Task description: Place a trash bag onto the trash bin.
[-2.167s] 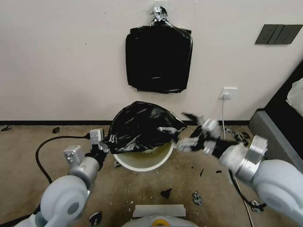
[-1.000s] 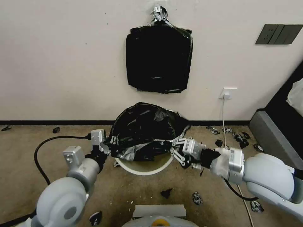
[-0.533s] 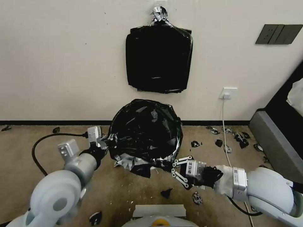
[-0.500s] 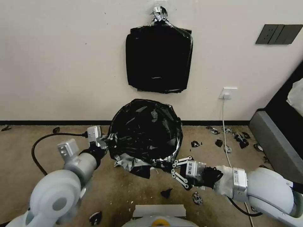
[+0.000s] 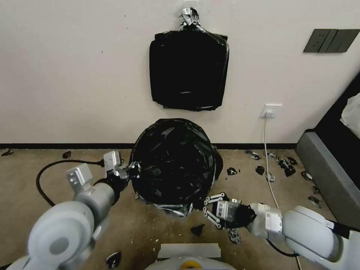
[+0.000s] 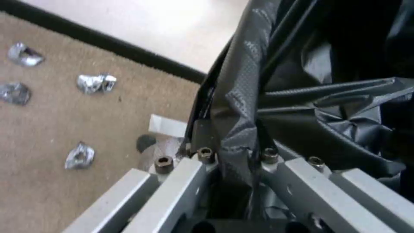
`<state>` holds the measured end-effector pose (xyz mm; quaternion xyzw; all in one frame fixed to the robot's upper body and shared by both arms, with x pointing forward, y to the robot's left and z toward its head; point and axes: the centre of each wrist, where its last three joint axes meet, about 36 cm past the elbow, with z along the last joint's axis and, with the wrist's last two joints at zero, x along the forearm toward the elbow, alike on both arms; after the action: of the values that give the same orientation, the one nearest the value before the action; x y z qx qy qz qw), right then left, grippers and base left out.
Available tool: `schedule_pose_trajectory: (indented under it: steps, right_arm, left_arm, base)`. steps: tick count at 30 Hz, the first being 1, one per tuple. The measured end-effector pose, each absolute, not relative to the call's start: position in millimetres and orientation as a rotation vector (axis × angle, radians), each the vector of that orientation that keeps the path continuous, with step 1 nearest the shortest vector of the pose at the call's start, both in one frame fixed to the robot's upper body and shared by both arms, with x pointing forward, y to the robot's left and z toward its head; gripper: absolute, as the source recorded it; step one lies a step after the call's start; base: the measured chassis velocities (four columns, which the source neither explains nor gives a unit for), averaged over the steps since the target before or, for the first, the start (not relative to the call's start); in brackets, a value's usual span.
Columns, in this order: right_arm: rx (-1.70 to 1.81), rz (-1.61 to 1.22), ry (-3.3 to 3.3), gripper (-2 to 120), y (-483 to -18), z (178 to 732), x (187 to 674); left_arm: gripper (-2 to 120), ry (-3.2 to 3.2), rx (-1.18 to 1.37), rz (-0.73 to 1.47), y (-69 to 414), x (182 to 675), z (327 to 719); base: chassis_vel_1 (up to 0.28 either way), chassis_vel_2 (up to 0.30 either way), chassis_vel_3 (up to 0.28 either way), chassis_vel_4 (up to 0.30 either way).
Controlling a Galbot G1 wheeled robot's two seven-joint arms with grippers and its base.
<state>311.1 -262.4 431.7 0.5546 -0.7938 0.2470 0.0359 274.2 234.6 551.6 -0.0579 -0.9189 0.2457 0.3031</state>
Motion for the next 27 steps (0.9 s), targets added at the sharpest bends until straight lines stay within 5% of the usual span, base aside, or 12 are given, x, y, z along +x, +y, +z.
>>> schedule_pose_trajectory:
  steps: [16,27]
  right_arm:
    - [1.574,0.803,-2.421,0,-273.7,402.8,310.7]
    - [1.583,0.717,-2.471,39,-276.3,402.3,301.6]
  left_arm:
    - [4,-2.409,-0.132,0.657,234.1,269.5,546.4]
    - [4,-2.459,-0.072,0.677,239.1,278.7,541.9]
  base:
    - [0.000,0.000,0.000,0.000]
    - [0.000,0.000,0.000,0.000]
